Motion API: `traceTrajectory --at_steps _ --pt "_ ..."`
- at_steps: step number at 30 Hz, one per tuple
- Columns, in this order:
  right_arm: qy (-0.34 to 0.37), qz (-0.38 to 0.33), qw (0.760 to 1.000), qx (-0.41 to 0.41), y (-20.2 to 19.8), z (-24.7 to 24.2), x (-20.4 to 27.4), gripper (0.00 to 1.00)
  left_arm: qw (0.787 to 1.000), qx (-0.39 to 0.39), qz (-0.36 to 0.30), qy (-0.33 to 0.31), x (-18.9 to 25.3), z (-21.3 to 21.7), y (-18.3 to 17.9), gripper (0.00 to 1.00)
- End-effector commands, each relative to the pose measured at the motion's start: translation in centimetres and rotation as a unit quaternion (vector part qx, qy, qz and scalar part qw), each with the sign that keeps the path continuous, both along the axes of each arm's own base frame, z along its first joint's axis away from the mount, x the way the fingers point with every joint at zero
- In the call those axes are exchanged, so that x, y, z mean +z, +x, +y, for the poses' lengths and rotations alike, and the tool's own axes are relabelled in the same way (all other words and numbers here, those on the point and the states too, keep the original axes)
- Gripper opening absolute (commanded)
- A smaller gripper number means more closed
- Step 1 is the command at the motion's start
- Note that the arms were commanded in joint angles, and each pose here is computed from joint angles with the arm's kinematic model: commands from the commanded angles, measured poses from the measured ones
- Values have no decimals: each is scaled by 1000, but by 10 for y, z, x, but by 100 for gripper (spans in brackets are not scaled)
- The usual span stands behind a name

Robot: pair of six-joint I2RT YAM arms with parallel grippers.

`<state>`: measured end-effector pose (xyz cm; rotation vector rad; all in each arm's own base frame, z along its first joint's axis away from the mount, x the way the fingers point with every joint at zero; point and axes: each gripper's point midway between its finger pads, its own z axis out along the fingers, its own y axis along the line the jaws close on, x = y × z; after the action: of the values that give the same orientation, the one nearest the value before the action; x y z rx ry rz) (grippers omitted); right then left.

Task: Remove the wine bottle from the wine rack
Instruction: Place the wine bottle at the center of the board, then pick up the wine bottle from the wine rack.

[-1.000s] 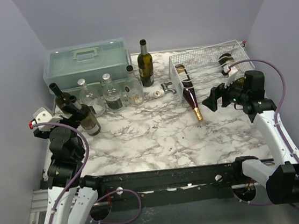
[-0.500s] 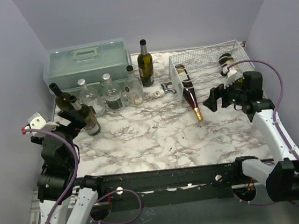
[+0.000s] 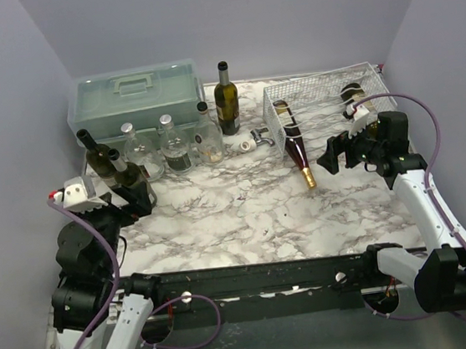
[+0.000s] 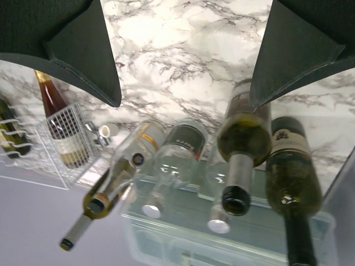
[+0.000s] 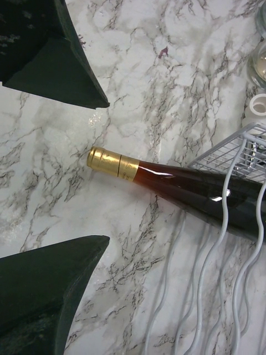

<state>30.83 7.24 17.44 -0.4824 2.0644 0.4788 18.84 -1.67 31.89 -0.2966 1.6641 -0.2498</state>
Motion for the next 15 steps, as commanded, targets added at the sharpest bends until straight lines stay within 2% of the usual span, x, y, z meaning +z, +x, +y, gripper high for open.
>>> traceTrajectory --at_steps 1,5,8,15 --pt "-12 -5 1000 -6 3 -4 -4 99 992 -116 -45 26 15 -34 -13 99" --pt "-11 -7 1000 -5 3 -4 -3 99 981 -177 -74 26 25 -54 -22 99" --pt "-10 -8 1000 -4 3 -4 -2 100 965 -248 -85 25 28 -78 -29 99" --pt "-10 -11 1000 -3 2 -4 0 100 935 -347 -67 -11 24 -115 -30 99"
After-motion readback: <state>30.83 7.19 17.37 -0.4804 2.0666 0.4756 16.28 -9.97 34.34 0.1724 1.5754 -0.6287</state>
